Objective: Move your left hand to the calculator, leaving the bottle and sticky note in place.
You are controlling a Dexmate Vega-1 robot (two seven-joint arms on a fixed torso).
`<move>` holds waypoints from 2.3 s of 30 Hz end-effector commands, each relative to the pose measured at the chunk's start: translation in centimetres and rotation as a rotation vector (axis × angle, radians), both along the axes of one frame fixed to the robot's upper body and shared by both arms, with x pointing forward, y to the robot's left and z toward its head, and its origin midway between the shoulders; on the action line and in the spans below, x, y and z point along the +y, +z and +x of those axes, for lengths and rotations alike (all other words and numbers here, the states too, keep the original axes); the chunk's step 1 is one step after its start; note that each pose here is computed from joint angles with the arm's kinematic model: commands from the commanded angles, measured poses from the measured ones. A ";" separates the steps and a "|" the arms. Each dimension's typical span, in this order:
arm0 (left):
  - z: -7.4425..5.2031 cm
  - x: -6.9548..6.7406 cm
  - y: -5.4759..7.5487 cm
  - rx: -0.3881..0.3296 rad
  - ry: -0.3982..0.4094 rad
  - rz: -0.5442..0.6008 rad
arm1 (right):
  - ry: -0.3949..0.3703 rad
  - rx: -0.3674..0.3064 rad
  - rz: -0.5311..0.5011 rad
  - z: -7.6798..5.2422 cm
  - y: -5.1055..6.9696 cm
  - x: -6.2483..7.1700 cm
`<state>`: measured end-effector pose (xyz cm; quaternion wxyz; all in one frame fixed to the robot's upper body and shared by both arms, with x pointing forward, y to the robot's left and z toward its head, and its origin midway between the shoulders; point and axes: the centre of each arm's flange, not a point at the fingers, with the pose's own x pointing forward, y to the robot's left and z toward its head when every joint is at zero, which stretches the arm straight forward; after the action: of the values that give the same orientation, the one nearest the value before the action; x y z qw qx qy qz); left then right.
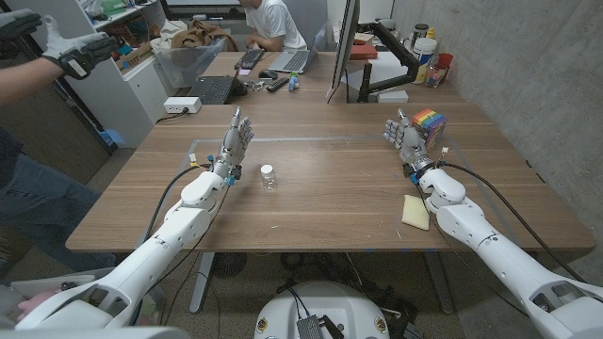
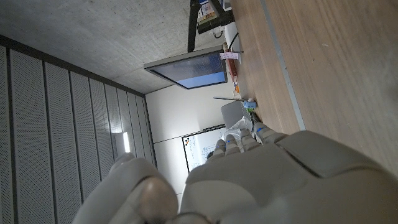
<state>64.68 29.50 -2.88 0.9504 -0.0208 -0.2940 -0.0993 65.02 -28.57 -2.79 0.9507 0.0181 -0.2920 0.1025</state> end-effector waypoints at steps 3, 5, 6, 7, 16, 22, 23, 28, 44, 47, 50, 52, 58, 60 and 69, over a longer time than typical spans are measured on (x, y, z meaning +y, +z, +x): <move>-0.2 0.4 0.0 -0.004 0.005 -0.010 | 0.000 -0.003 -0.007 -0.3 0.3 0.4; -0.2 0.3 0.1 -0.004 0.003 -0.006 | 0.003 -0.006 -0.003 -0.3 0.4 0.4; -0.2 0.3 0.2 -0.004 0.003 -0.004 | 0.005 -0.006 -0.003 -0.2 0.4 0.4; -0.2 0.2 0.2 -0.004 0.004 -0.003 | 0.006 -0.006 -0.003 -0.2 0.4 0.4; 0.2 -0.2 0.8 -0.009 0.003 0.017 | 0.000 -0.008 -0.010 -0.2 0.5 0.0; 0.2 -0.6 1.1 -0.010 0.000 0.029 | -0.001 -0.007 -0.003 -0.3 0.3 -0.2; 0.2 -0.8 1.1 -0.010 -0.001 0.031 | 0.000 -0.007 -0.003 -0.3 0.3 -0.2; 0.2 -1.2 1.1 -0.010 -0.007 0.031 | 0.001 -0.007 -0.005 -0.3 0.3 -0.2; 0.4 -2.2 1.6 -0.016 -0.006 0.089 | 0.004 -0.003 -0.002 0.6 0.3 -0.6; 0.3 -2.1 1.8 -0.018 0.004 0.106 | 0.001 -0.003 -0.002 0.7 0.4 -0.8; 0.2 -2.0 1.8 -0.014 0.011 0.117 | -0.004 -0.003 -0.001 0.8 0.6 -0.9; 0.2 -1.8 1.9 -0.014 0.017 0.118 | -0.005 -0.002 0.001 0.8 0.6 -0.9; -0.1 -1.3 1.9 -0.015 0.030 0.127 | -0.005 0.004 -0.003 1.1 0.7 -0.8; -0.3 -1.1 1.8 -0.016 0.034 0.129 | -0.007 0.006 -0.007 1.2 0.7 -0.7; -1.0 -0.3 2.0 -0.031 0.044 0.141 | -0.008 0.002 -0.009 1.2 0.8 -0.3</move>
<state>64.39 28.31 -1.05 0.9484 0.0432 -0.2961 -0.1044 66.03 -29.21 -2.09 0.9510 0.0161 -0.2917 0.1016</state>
